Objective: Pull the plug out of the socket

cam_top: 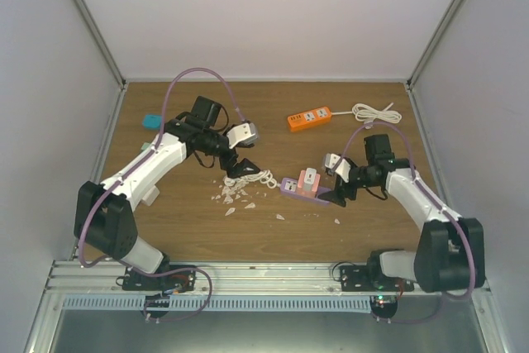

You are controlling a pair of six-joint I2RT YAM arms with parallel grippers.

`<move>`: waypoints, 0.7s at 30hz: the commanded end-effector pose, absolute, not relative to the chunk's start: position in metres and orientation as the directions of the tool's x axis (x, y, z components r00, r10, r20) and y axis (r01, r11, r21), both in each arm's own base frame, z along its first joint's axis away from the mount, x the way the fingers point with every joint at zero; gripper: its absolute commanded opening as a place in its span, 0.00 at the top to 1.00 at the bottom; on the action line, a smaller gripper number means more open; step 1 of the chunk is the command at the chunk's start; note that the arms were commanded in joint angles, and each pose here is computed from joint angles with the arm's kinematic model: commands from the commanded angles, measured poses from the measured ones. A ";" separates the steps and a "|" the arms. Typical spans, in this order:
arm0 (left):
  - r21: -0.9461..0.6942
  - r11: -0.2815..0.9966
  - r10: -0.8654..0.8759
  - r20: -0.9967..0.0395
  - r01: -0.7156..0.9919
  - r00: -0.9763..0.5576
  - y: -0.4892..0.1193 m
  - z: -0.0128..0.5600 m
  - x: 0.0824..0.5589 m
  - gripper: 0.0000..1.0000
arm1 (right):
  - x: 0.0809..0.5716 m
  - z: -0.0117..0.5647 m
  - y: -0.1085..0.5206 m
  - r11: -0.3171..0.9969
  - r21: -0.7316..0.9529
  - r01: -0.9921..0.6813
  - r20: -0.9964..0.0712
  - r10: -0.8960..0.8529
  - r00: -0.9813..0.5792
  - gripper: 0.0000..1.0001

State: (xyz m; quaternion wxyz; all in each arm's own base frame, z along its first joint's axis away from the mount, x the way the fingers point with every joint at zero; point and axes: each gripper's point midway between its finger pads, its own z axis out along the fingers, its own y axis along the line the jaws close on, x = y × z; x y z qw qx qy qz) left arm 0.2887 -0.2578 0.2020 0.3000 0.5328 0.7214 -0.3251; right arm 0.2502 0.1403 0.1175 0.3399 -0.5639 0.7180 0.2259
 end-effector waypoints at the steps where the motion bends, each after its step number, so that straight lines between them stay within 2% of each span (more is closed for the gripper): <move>1: -0.125 0.187 0.537 -0.818 0.974 -0.208 -0.264 0.216 0.281 0.01 | 0.256 0.107 0.146 0.231 -0.062 -0.971 -0.751 -0.651 -0.107 0.06; 8: -0.106 0.191 0.539 -0.819 0.976 -0.195 -0.257 0.210 0.272 0.01 | 0.257 0.092 0.162 0.205 -0.036 -0.978 -0.735 -0.668 -0.113 0.17; 13: -0.052 0.178 0.522 -0.841 0.983 -0.139 -0.256 0.218 0.268 0.01 | 0.256 0.086 0.175 0.178 -0.031 -0.984 -0.729 -0.677 -0.099 0.29; 17: -0.018 0.147 0.507 -0.857 0.989 -0.092 -0.259 0.225 0.266 0.04 | 0.253 0.085 0.188 0.142 -0.043 -0.989 -0.730 -0.680 -0.066 0.40; 21: 0.007 0.106 0.491 -0.870 0.994 -0.046 -0.264 0.225 0.259 0.07 | 0.251 0.089 0.203 0.095 -0.051 -0.994 -0.741 -0.671 -0.026 0.45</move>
